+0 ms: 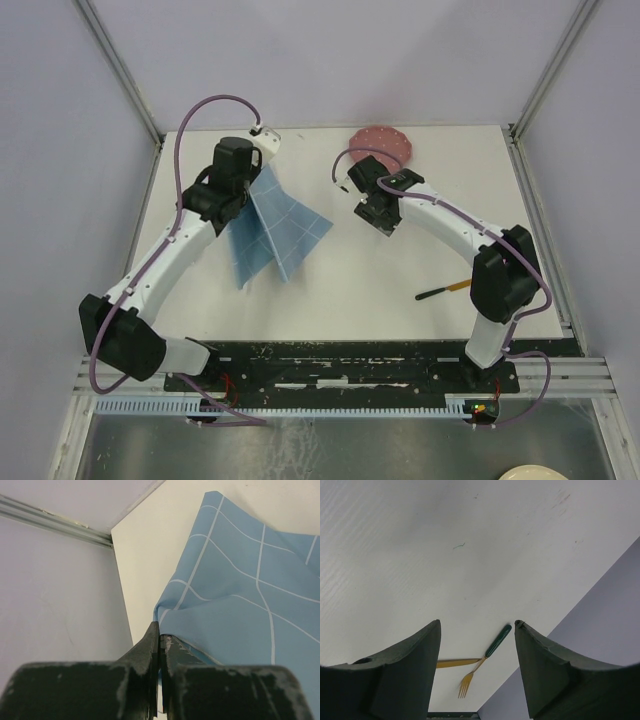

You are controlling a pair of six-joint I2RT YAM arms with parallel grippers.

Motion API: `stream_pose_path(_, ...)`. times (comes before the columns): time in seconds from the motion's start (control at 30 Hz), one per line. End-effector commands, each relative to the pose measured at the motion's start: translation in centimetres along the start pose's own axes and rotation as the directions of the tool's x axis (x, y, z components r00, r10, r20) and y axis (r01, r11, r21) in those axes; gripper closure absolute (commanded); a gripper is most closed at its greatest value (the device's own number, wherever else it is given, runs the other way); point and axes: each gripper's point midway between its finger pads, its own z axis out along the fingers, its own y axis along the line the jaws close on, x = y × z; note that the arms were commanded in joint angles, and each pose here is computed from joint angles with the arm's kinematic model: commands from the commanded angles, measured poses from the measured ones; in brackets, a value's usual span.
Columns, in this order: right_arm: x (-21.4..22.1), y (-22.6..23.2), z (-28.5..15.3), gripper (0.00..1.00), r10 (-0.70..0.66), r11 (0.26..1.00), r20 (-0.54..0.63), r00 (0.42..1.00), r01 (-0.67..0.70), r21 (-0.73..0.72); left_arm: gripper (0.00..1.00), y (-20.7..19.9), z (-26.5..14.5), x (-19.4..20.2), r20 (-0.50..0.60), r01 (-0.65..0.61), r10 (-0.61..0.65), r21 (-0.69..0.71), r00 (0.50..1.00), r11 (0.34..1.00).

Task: Set the dinner table for one person
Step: Fold the napkin at the center of the board.

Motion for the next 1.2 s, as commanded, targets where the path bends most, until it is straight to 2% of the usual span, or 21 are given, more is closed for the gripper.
stream_pose_path(0.0, -0.7, -1.0, -0.7, 0.32, 0.028, 0.999, 0.021, 0.999, -0.028, 0.029, 0.97, 3.6, -2.2, -3.0, 0.121, 0.055, -0.043, -0.095, 0.992, 0.994)
stream_pose_path(0.23, -0.8, -1.1, -0.5, 0.32, 0.025, 0.999, 0.016, 1.000, -0.025, 0.030, 0.97, 3.4, -2.5, -1.7, 0.105, 0.019, -0.008, -0.105, 0.994, 0.994)
stream_pose_path(0.33, -0.9, -1.2, -0.7, 0.32, 0.023, 0.999, 0.017, 1.000, -0.024, 0.037, 0.97, 3.8, -3.1, -2.0, 0.130, 0.027, -0.012, -0.111, 0.991, 0.993)
stream_pose_path(0.5, -0.9, -1.7, -0.8, 0.33, 0.030, 0.998, 0.018, 0.999, -0.031, 0.049, 0.97, 5.5, -3.7, -4.4, 0.185, 0.052, -0.027, -0.132, 0.982, 0.990)
stream_pose_path(0.8, -0.4, -2.6, -0.9, 0.33, 0.047, 0.996, 0.014, 0.999, -0.047, 0.073, 0.97, 10.9, -6.2, -9.8, 0.315, 0.104, -0.017, -0.261, 0.949, 0.960)
stream_pose_path(1.17, 0.3, -4.2, -0.9, 0.33, 0.080, 0.992, 0.007, 0.997, -0.080, 0.095, 0.97, 12.6, -6.9, -11.5, 0.347, 0.096, 0.018, -0.308, 0.938, 0.947)
